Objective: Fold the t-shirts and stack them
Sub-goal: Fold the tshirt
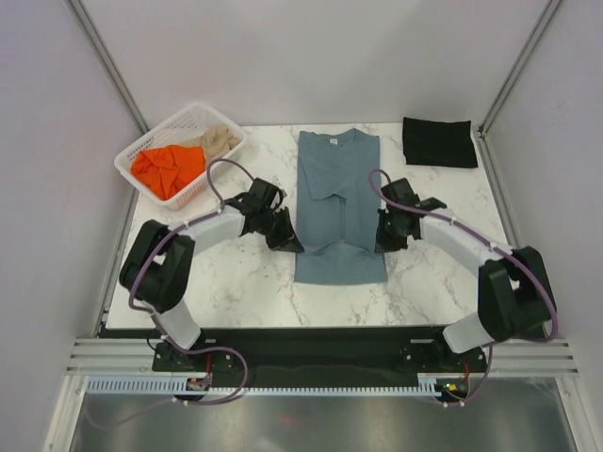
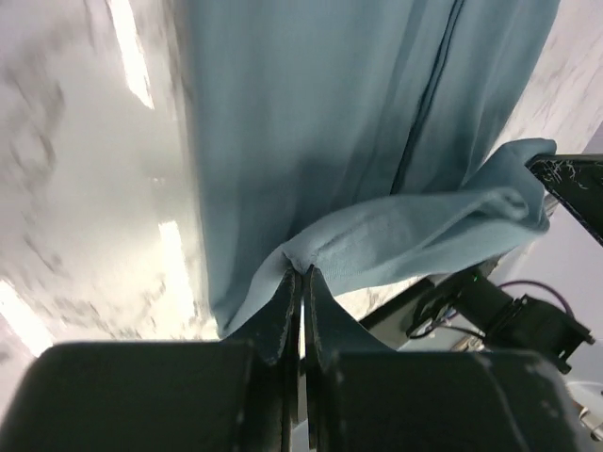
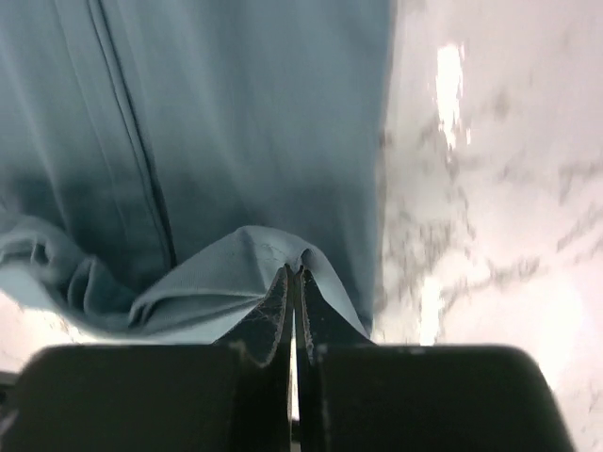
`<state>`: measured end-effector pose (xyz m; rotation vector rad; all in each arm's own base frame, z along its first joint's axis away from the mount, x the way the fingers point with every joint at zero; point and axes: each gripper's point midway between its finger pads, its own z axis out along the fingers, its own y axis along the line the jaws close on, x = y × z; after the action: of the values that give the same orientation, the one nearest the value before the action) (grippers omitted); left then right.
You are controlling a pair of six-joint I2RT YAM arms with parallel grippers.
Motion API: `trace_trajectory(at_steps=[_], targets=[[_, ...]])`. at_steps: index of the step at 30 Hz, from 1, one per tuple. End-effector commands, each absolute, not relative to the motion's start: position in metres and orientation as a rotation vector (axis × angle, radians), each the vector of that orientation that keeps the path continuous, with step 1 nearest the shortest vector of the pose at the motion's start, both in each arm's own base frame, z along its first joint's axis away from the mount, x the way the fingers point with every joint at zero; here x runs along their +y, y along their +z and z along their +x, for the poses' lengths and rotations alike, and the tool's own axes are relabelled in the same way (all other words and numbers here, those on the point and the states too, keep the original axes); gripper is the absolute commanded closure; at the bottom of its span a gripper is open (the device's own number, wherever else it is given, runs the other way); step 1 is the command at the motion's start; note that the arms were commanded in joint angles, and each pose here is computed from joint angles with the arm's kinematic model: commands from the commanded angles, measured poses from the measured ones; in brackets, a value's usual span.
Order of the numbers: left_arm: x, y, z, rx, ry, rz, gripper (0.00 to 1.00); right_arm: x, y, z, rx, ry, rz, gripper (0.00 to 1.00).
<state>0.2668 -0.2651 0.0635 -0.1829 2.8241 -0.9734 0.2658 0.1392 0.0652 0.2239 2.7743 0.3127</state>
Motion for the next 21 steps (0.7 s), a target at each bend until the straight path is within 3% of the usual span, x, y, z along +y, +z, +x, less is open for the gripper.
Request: trace_trajectory(at_steps=[1, 11, 21], targets=[[-0.259, 0.078, 0.312, 2.749, -0.962, -0.092, 0.98, 0.138, 0.077, 0.319, 2.687, 0.288, 0.145, 1.00], [-0.266, 0.094, 0.391, 2.658, -1.037, -0.077, 0.98, 0.138, 0.088, 0.400, 2.657, 0.330, 0.174, 1.00], [-0.268, 0.106, 0.443, 2.574, -1.062, -0.081, 0.98, 0.133, 0.101, 0.437, 2.622, 0.357, 0.186, 1.00]])
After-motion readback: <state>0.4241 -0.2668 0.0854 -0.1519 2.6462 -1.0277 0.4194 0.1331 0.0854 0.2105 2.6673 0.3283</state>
